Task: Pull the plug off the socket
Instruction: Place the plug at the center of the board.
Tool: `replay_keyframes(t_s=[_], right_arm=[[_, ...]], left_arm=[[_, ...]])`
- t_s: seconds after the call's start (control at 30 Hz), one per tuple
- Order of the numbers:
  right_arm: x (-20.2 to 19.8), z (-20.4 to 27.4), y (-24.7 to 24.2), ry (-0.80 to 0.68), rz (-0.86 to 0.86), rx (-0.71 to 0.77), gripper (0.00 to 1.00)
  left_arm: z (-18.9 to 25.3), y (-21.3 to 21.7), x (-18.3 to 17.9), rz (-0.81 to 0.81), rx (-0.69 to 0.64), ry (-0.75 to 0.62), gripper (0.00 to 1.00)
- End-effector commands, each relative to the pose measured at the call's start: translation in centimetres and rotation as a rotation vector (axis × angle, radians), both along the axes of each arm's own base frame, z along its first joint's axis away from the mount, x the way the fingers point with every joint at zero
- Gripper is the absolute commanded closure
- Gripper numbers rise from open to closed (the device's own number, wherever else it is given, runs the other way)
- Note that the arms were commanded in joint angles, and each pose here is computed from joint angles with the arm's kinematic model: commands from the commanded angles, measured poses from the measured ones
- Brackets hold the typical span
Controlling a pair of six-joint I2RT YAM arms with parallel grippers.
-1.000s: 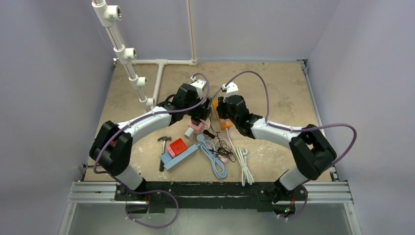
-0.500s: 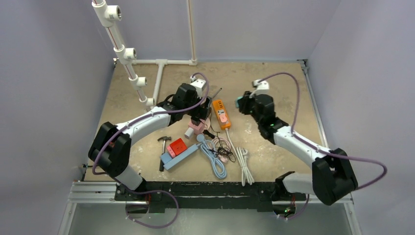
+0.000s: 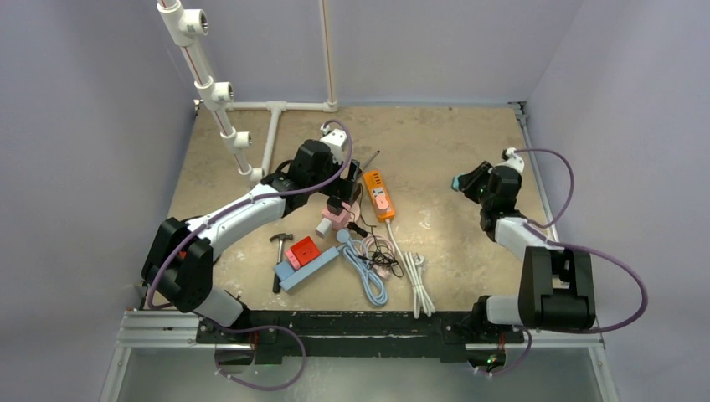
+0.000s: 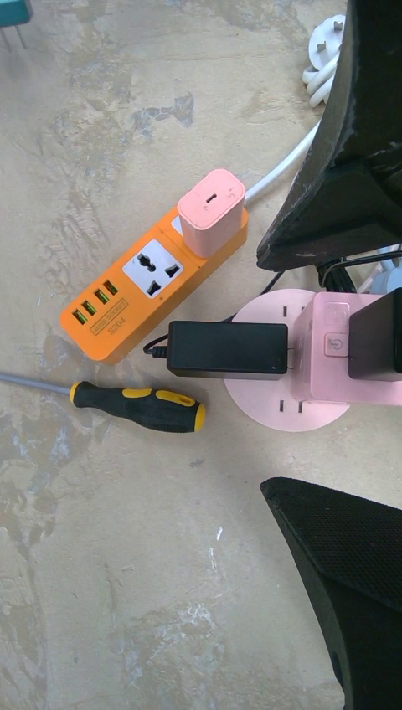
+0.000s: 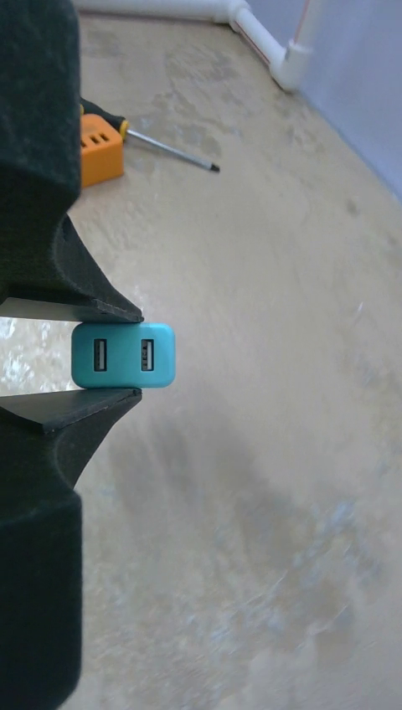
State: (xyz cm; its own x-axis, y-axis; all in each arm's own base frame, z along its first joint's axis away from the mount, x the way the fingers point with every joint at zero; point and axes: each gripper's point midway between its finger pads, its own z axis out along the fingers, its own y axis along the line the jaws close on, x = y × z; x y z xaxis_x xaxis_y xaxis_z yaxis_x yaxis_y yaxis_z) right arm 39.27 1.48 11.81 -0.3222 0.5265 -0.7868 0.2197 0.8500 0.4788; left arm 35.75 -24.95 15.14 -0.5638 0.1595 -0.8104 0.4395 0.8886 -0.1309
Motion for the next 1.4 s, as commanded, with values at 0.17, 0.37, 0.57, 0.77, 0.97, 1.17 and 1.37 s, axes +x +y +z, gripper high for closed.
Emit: replay_keyframes(t_s=[0.17,0.37,0.57,0.77,0.97,1.17,1.37], right_arm=[[0.0,-3.4,-3.4,0.027,-0.057,0.22,1.0],[-0.2,-3.6,-4.8,0.039,-0.134,0.185,0.93],[-0.3,-3.9,-5.8,0.063,-0.182,0.157,0.53],[-0.5,-3.8,-6.4,0.064,-0.21,0.137,0.36],[-0.4,-2.3,-6.3,0.028,-0.156,0.072,0.37],[-1.6,5.1,-1.3,-0.237,0.086,-0.014,0.37],[-2.7,10.3,8.3,-0.389,0.325,-0.119,0.35]], left_arm=[[2.4,-0.3,0.4,-0.019,-0.032,-0.061,0.07],[2.7,-0.3,0.2,-0.022,-0.042,-0.065,0.07],[2.9,-0.6,0.0,-0.032,-0.058,-0.06,0.07],[2.9,-0.7,-0.1,-0.035,-0.068,-0.058,0.07],[2.9,-0.6,-0.1,-0.035,-0.059,-0.06,0.07],[3.4,-0.4,-0.2,-0.028,-0.066,-0.069,0.07],[3.7,-0.1,-0.1,-0.018,-0.07,-0.072,0.06]])
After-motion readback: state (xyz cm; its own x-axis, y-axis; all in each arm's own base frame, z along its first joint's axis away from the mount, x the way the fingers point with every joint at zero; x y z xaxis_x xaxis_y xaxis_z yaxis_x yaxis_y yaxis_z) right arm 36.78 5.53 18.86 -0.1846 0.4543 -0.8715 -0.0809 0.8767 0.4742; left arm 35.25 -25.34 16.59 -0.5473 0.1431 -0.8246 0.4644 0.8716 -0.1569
